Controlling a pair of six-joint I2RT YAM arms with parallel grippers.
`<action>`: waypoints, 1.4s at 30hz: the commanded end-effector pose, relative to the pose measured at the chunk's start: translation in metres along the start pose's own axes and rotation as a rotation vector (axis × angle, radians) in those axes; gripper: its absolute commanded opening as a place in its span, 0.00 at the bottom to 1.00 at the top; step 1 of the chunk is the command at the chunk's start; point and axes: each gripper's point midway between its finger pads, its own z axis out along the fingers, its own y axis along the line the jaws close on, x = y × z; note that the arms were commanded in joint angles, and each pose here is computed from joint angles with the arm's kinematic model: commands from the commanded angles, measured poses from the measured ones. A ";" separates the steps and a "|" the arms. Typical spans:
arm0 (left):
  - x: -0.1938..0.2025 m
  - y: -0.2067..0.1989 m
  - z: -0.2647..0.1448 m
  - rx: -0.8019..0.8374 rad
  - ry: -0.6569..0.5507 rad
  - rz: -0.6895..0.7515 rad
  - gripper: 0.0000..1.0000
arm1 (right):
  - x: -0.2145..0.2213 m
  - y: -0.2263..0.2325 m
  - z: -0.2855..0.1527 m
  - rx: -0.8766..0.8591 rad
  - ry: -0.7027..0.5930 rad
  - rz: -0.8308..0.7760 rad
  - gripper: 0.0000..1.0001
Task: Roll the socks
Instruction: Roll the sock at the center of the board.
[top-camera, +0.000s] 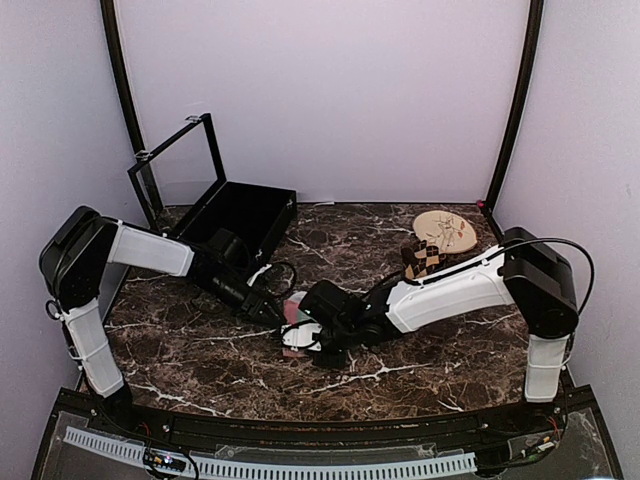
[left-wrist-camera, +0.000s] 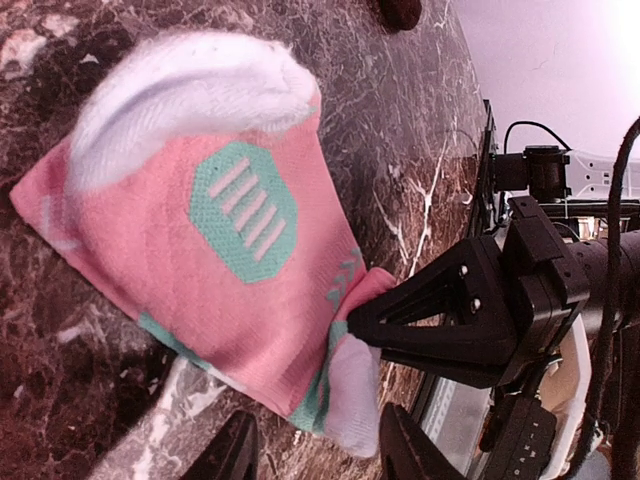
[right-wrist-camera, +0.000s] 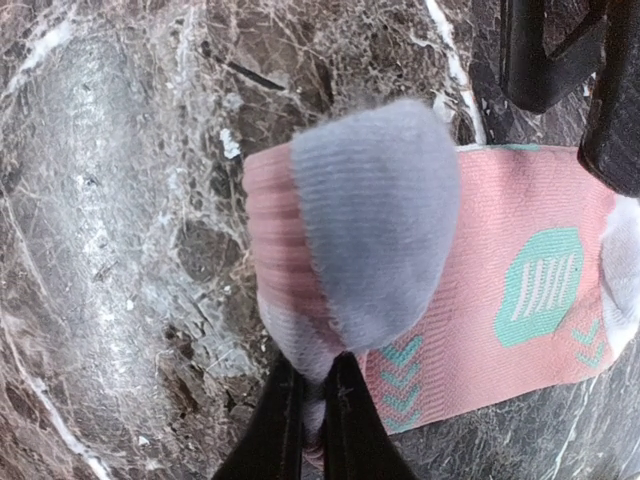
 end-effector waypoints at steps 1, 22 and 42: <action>-0.009 0.002 -0.015 -0.072 -0.084 0.021 0.43 | 0.018 0.016 0.006 -0.112 0.070 0.052 0.06; 0.003 -0.002 -0.046 -0.386 -0.341 0.223 0.48 | 0.008 0.014 -0.013 -0.466 0.062 0.320 0.05; 0.053 -0.067 0.010 -0.363 -0.322 0.729 0.49 | 0.003 0.031 -0.028 -0.725 0.043 0.468 0.04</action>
